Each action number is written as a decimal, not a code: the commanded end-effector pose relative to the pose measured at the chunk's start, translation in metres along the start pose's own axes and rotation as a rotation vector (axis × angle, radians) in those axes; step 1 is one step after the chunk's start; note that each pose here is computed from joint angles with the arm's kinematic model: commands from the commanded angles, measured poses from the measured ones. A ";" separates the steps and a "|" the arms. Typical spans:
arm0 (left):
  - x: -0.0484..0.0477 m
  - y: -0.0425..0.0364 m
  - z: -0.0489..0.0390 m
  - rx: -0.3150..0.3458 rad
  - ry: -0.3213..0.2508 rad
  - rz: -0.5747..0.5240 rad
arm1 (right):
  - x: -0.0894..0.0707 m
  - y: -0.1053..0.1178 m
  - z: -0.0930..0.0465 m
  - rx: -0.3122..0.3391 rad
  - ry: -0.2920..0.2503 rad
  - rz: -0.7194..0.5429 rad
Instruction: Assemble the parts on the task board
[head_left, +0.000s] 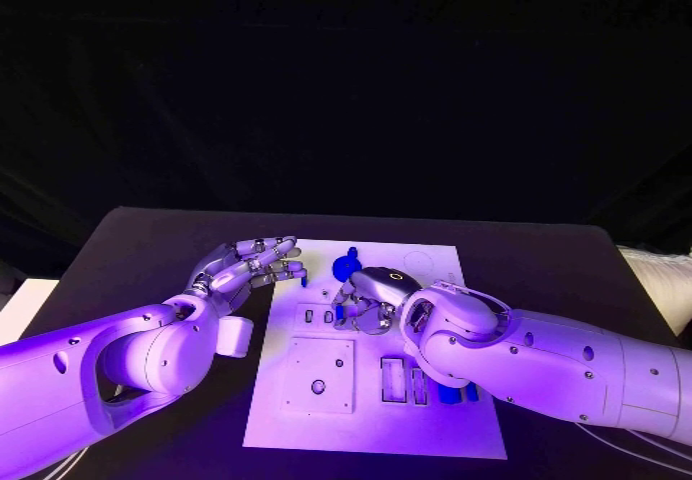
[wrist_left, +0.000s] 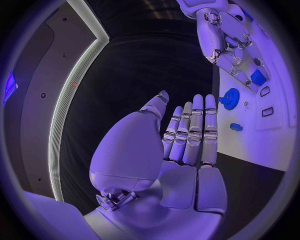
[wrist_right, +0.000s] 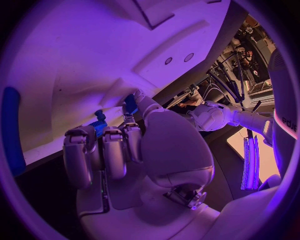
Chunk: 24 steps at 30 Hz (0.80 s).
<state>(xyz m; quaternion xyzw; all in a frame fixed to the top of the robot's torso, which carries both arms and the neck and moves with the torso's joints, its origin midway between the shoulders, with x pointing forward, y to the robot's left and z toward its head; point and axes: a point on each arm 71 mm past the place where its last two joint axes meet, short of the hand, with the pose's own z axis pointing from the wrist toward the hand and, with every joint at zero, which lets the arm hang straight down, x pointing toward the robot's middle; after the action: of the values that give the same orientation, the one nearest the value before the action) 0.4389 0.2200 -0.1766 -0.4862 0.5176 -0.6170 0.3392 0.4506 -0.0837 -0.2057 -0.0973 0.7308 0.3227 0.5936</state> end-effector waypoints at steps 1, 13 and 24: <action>0.0024 -0.0009 0.0000 0.008 0.023 -0.013 | 0.006 -0.004 -0.001 0.028 0.040 -0.029; 0.0020 -0.0008 0.0000 0.006 0.023 -0.013 | 0.002 -0.001 -0.001 0.003 -0.018 -0.015; 0.0019 -0.0005 0.0005 0.006 0.025 -0.014 | -0.010 0.008 -0.006 -0.107 -0.189 0.039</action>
<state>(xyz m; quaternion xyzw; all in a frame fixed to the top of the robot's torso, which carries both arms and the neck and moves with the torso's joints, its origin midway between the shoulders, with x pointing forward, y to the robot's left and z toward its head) 0.4392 0.2203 -0.1768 -0.4860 0.5179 -0.6176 0.3378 0.4476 -0.0850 -0.2007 -0.0845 0.6954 0.3464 0.6240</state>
